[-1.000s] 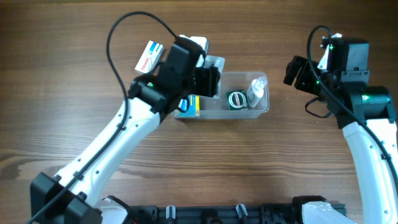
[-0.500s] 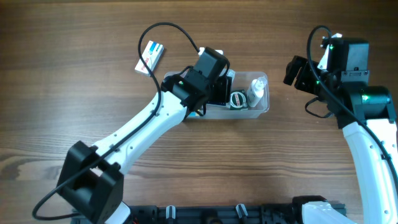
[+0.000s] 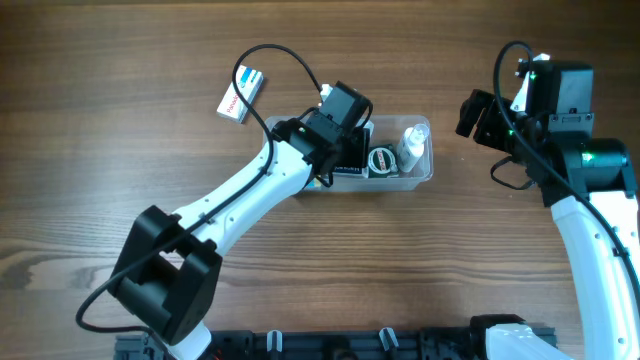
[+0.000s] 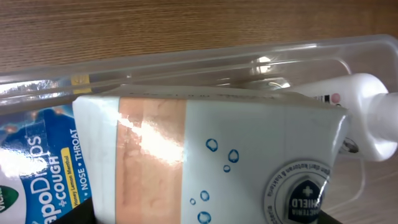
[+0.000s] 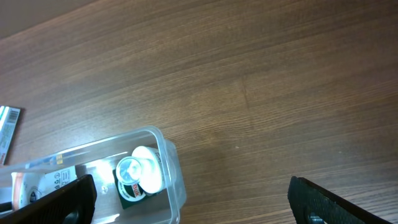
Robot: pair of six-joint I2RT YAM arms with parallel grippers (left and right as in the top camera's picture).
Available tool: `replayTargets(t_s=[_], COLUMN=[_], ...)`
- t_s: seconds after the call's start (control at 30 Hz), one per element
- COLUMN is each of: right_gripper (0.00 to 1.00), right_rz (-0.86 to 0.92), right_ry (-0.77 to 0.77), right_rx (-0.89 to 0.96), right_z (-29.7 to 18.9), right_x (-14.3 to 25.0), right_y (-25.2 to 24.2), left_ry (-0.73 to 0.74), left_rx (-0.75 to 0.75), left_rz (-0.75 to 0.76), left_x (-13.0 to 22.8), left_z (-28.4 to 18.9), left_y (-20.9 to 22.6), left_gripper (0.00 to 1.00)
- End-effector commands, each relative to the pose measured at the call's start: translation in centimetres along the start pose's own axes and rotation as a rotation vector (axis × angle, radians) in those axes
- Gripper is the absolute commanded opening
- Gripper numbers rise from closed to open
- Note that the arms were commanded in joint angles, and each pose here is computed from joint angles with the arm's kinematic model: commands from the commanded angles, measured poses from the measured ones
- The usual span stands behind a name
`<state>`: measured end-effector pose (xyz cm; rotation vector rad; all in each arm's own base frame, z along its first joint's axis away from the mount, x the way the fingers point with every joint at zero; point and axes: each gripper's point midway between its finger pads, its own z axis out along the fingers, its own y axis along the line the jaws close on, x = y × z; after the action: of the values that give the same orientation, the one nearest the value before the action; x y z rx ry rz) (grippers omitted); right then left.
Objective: Pack container
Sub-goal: 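Lower the Hansaplast box into the container beside the Vicks box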
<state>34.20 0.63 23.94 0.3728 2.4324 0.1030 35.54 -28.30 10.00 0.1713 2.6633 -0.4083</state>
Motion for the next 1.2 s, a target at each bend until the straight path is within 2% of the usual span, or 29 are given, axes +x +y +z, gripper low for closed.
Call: replayTargets(t_s=[0.0,0.13,0.23,0.33,0.43,0.77,0.8,0.87,0.93,1.0,1.07,1.17], right_gripper=[1.00,1.00,1.00,1.00,1.00,1.00,1.00,1.00,1.00,1.00,1.00,1.00], right_rz=[-0.013,-0.013,-0.013,-0.013,-0.013,-0.013,-0.013,-0.013,-0.013,-0.013,-0.013,-0.013], right_ry=[-0.010,-0.010,-0.010,-0.010,-0.010,-0.010,-0.010,-0.010,-0.010,-0.010,-0.010,-0.010], right_rx=[0.004,0.004,0.004,0.004,0.004,0.004,0.004,0.004,0.003,0.004,0.004,0.003], right_z=[-0.2,-0.2,-0.2,-0.2,-0.2,-0.2,-0.2,-0.2,-0.2,-0.2,-0.2,-0.2], right_x=[-0.4,-0.4,-0.4,-0.4,-0.4,-0.4,-0.4,-0.4,-0.4,-0.4,-0.4,-0.4], right_y=[0.0,0.0,0.0,0.0,0.0,0.0,0.0,0.0,0.0,0.0,0.0,0.0], left_ry=[-0.005,-0.005,-0.001,0.003,0.008,0.006,0.005,0.004,0.001,0.000,-0.007,-0.024], left_rx=[-0.014,-0.017,-0.019,-0.021,-0.024,-0.025,-0.024,-0.019,-0.016,-0.008,-0.002,0.013], left_rz=[-0.008,-0.008,-0.007,-0.007,-0.006,0.024,0.024,0.024,0.025,0.027,0.034,0.041], left_x=[-0.1,-0.2,-0.1,0.1,0.2,0.0,0.0,0.0,0.0,0.0,-0.1,-0.3], left_z=[0.3,0.3,0.3,0.3,0.3,0.1,0.1,0.0,0.0,0.0,0.0,0.2], left_y=[0.1,0.1,0.2,0.3,0.3,0.4,0.4,0.3,0.2,0.0,-0.4,-1.0], left_gripper=[0.65,0.69,0.80,0.82,0.90,0.86,0.84,0.74,0.50,0.15,0.08,0.04])
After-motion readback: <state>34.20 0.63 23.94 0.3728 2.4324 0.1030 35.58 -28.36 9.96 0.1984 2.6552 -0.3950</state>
